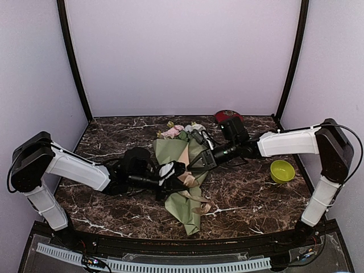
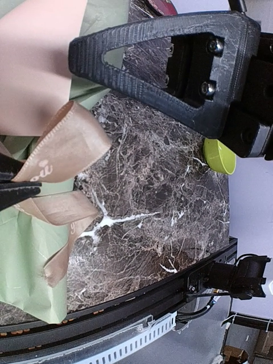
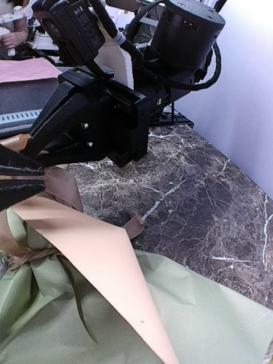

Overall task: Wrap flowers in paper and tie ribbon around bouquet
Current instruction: Cross the half-tied ribbon over the folded bouquet.

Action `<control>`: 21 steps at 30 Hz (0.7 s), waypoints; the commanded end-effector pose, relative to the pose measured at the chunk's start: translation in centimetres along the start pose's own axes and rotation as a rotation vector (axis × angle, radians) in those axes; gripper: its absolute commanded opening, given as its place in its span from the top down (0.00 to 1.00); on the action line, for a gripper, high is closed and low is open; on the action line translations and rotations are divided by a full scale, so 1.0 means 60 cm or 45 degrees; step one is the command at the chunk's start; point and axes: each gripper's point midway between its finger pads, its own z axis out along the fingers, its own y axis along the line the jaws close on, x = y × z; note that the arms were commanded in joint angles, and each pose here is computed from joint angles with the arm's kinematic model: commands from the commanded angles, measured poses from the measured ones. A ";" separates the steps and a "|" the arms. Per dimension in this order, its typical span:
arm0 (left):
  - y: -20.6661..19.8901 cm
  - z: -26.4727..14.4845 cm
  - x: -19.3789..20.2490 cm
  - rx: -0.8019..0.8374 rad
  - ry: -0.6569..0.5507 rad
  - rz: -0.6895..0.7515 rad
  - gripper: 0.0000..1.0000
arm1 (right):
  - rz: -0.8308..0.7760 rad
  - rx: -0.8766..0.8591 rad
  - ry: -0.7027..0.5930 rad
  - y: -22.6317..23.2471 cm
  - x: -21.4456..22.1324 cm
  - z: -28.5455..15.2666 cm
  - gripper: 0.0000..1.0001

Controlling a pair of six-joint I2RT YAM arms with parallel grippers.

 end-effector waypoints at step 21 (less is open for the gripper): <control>0.003 -0.009 -0.003 -0.071 -0.066 0.077 1.00 | -0.021 -0.089 0.281 -0.035 0.077 0.063 0.95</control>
